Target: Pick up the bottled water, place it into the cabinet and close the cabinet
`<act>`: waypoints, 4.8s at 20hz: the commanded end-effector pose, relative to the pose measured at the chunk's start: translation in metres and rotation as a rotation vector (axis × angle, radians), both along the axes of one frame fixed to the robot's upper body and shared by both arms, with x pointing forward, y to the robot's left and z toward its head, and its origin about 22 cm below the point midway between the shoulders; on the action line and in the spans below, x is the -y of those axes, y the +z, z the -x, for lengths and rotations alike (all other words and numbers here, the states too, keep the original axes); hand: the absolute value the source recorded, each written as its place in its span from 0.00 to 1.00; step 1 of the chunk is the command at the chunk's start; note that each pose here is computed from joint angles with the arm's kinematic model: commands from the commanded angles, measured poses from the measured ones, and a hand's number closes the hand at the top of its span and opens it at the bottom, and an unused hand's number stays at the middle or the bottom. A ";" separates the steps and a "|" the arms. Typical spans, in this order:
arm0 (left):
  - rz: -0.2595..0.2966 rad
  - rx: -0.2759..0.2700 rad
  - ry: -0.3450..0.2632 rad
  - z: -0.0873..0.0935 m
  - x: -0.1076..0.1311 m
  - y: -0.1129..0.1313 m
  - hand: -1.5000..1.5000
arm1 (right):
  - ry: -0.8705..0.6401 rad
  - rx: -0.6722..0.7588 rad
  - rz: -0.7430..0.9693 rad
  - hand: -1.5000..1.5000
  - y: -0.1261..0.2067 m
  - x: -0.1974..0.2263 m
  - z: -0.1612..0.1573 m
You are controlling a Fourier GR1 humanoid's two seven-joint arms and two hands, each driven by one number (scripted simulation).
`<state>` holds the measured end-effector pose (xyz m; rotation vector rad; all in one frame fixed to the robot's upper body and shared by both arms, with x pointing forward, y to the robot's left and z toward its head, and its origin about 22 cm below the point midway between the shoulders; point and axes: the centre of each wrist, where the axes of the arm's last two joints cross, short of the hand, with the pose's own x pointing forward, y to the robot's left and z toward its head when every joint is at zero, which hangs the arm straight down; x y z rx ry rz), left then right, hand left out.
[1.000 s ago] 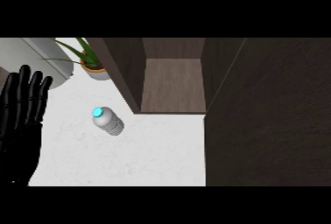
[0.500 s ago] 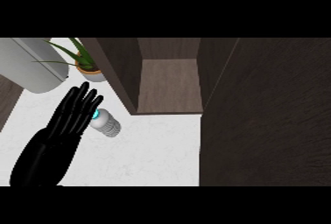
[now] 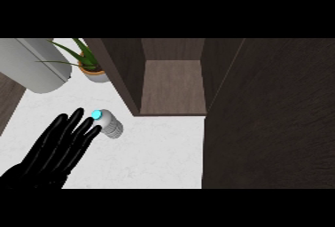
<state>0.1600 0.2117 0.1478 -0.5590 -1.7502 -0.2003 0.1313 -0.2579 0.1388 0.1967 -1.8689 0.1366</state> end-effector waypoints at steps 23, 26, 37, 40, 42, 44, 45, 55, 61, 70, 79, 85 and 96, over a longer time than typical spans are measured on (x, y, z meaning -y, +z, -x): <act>-0.011 -0.046 0.134 0.031 -0.017 0.022 0.00 | 0.058 0.015 -0.056 0.00 0.025 0.017 0.046; -0.024 -0.044 0.206 0.021 -0.033 0.010 0.00 | 0.051 0.000 -0.036 0.00 0.027 0.019 0.051; -0.103 -0.142 0.269 0.005 -0.062 -0.016 0.00 | 0.060 0.021 -0.045 0.00 0.027 0.031 0.051; -0.135 -0.141 0.282 -0.011 -0.070 -0.043 0.00 | 0.059 0.021 -0.055 0.00 0.021 0.036 0.051; -0.118 -0.150 0.280 -0.028 -0.075 -0.065 0.00 | 0.064 0.039 -0.050 0.00 0.024 0.035 0.046; -0.179 -0.166 0.293 -0.026 -0.084 -0.069 0.00 | 0.055 0.007 -0.073 0.00 0.018 0.030 0.060; -0.190 -0.137 0.287 -0.025 -0.083 -0.070 0.00 | 0.062 0.044 -0.068 0.00 0.020 0.029 0.059; -0.227 -0.143 0.286 -0.086 -0.072 -0.116 0.00 | 0.084 0.030 -0.061 0.00 0.020 0.035 0.058; -0.254 -0.180 0.351 -0.102 -0.089 -0.143 0.00 | 0.080 0.024 -0.044 0.00 0.024 0.040 0.070; -0.266 -0.250 0.329 -0.123 -0.081 -0.200 0.00 | 0.062 0.026 -0.063 0.00 0.011 0.051 0.068; -0.294 -0.265 0.369 -0.117 -0.095 -0.242 0.00 | 0.100 0.038 -0.077 0.00 0.021 0.045 0.068; -0.146 -0.308 0.370 -0.099 -0.088 -0.274 0.00 | 0.100 0.036 -0.084 0.00 0.014 0.041 0.078; 0.021 -0.277 0.247 -0.115 -0.088 -0.280 1.00 | 0.092 0.042 -0.057 0.00 0.017 0.048 0.084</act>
